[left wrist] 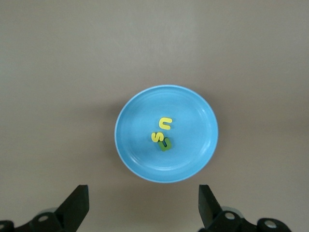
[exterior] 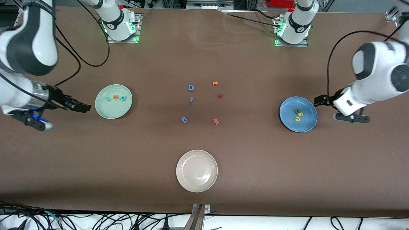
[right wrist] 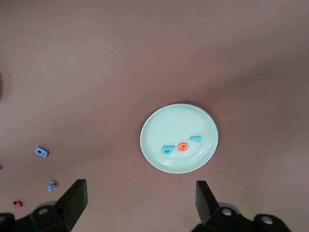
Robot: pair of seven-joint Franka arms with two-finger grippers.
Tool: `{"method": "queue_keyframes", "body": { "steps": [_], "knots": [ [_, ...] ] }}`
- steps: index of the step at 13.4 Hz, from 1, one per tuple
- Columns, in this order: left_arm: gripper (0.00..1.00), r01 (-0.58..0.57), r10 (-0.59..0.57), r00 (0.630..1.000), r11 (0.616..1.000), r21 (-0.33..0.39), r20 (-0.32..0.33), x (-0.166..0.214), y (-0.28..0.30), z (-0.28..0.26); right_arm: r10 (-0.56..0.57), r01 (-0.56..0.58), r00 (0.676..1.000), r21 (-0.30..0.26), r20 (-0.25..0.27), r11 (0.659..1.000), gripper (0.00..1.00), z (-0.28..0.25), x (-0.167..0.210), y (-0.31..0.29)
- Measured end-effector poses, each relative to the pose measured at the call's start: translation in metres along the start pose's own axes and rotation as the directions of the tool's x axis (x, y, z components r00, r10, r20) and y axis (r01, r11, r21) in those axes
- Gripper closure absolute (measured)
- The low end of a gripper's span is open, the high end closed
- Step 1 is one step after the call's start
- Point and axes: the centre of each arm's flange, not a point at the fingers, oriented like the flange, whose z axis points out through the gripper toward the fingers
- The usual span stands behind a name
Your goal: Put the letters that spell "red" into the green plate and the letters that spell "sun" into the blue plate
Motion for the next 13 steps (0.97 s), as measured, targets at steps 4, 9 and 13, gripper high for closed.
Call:
{"method": "queue_keyframes", "body": {
  "steps": [4, 9, 13],
  "knots": [
    [0.00, -0.030, 0.030, 0.999, 0.999, 0.017, -0.028, 0.002, 0.014, -0.085, -0.090, 0.090, 0.996, -0.010, 0.024, 0.996, 0.00, -0.014, 0.002, 0.034],
    [0.00, -0.064, 0.069, 0.996, 0.995, 0.070, -0.063, -0.005, 0.032, -0.147, -0.147, 0.147, 0.989, -0.025, 0.015, 0.989, 0.00, -0.015, -0.002, 0.013],
    [0.00, -0.065, 0.071, 0.994, 0.995, 0.072, -0.080, -0.012, 0.033, -0.160, -0.204, 0.205, 0.978, -0.033, 0.030, 0.978, 0.00, -0.009, 0.005, 0.008]
  ]
}}
